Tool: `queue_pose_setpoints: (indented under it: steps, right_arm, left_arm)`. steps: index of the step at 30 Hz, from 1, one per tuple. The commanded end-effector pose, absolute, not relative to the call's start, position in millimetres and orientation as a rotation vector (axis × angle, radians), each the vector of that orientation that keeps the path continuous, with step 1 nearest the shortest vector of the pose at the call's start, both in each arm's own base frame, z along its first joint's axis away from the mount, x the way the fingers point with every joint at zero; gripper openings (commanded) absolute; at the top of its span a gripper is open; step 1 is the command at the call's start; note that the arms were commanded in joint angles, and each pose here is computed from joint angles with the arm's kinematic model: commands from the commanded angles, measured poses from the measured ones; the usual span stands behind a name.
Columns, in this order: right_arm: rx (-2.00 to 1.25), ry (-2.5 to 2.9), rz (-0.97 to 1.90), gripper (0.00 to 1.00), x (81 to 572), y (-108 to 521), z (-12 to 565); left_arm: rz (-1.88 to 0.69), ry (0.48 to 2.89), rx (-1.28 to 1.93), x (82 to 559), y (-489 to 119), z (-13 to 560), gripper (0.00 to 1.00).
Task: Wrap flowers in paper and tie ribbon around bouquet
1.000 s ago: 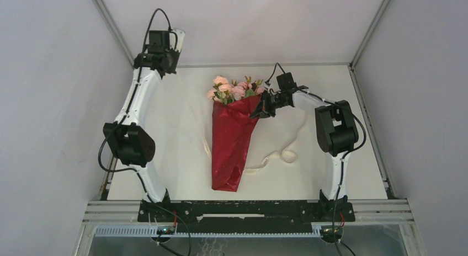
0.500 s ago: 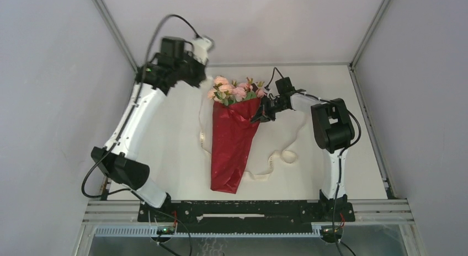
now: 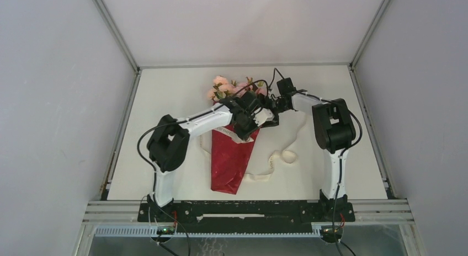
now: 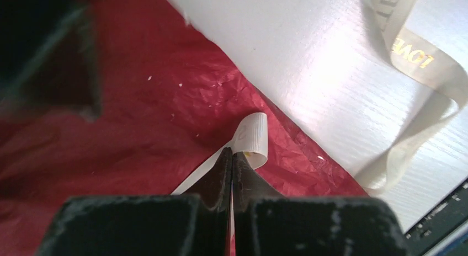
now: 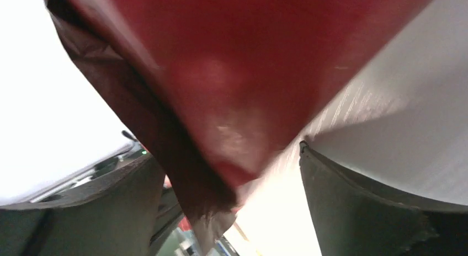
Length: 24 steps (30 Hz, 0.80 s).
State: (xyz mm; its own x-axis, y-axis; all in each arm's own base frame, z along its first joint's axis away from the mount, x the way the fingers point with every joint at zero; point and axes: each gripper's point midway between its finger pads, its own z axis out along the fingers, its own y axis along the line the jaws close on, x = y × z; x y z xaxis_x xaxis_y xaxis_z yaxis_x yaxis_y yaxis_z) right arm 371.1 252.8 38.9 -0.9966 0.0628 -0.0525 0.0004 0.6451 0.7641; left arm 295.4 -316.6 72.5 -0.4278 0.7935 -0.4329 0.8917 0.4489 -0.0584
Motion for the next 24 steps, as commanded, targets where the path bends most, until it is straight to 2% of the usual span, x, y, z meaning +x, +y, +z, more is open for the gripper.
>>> queue_pose_setpoints:
  steps: [1, 7, 11, 14, 16, 17, 20, 21, 24]
  right_arm:
    - [0.003, 2.724, 1.058, 1.00, 386, 233, 58]
    - [0.045, 2.611, 0.552, 1.00, 406, 177, 107]
    - [0.159, 2.404, 0.042, 1.00, 418, 100, 155]
    - [0.311, 2.243, -0.225, 1.00, 414, 41, 182]
    - [0.430, 2.249, -0.190, 1.00, 407, 22, 173]
    - [0.463, 2.307, -0.079, 1.00, 400, 22, 157]
    - [0.511, 2.422, 0.377, 0.74, 383, 47, 115]
    - [0.535, 2.439, 0.425, 0.70, 375, 49, 100]
    - [0.556, 2.487, 0.393, 0.71, 356, 55, 69]
  left_arm:
    - [-0.339, 2.346, 1.494, 299, -323, 48, 0.00]
    - [-0.311, 2.435, 1.526, 291, -315, 15, 0.00]
    - [-0.356, 2.455, 1.526, 286, -319, 9, 0.00]
    - [-0.374, 2.457, 1.520, 285, -321, 9, 0.00]
    - [-0.374, 2.454, 1.519, 285, -321, 9, 0.00]
    - [-0.375, 2.450, 1.518, 285, -322, 10, 0.00]
    - [-0.370, 2.440, 1.519, 286, -321, 12, 0.00]
    - [-0.362, 2.437, 1.516, 287, -320, 12, 0.00]
    - [-0.356, 2.434, 1.519, 287, -318, 12, 0.00]
